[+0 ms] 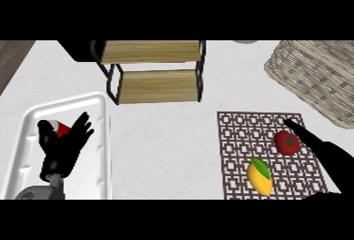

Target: Pick the lemon from the placemat and place it in the tiered shelf

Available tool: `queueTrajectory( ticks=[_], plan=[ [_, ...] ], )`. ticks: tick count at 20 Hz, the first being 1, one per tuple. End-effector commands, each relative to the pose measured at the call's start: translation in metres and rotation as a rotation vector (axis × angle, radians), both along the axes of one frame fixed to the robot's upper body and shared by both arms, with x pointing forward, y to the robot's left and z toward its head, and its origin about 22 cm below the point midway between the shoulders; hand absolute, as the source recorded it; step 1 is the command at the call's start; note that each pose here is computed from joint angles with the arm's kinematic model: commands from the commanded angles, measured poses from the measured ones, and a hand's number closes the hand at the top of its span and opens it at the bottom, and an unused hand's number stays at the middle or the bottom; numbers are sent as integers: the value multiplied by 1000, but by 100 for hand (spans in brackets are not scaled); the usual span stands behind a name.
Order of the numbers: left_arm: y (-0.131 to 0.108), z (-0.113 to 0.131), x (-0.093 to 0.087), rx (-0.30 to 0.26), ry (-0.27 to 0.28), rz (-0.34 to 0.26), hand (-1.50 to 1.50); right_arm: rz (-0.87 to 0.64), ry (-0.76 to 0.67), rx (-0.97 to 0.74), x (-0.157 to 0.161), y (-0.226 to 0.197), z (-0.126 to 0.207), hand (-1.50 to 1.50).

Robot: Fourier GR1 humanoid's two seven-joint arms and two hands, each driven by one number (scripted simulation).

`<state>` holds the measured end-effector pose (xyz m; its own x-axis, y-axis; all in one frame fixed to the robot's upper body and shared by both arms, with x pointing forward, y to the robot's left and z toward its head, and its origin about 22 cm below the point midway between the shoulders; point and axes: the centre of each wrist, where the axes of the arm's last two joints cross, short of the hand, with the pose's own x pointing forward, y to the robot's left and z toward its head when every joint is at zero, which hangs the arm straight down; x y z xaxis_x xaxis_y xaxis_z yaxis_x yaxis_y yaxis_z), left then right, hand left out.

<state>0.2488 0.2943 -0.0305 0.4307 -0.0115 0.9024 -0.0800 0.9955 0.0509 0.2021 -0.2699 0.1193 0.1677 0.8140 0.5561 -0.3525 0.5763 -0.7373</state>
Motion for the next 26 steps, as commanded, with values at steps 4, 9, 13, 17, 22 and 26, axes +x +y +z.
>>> queueTrajectory(
  ticks=[4,9,13,17,22,26],
  plan=[
    [5,-1,0,3,7,-7,0,-27,46,-111,1,41,-36,-150],
    [-1,-2,-10,5,27,-3,0,-76,31,-136,-17,34,-41,-150],
    [4,-6,-5,-7,18,2,0,-79,45,-147,-3,43,-34,-150],
    [4,1,-16,5,14,0,0,-70,40,-156,-7,45,-69,-150],
    [-9,8,-16,11,6,-3,0,-104,43,-202,-3,51,-73,-150],
    [-3,-7,9,11,28,-4,0,-142,37,-242,6,30,-85,-150]
  ],
)
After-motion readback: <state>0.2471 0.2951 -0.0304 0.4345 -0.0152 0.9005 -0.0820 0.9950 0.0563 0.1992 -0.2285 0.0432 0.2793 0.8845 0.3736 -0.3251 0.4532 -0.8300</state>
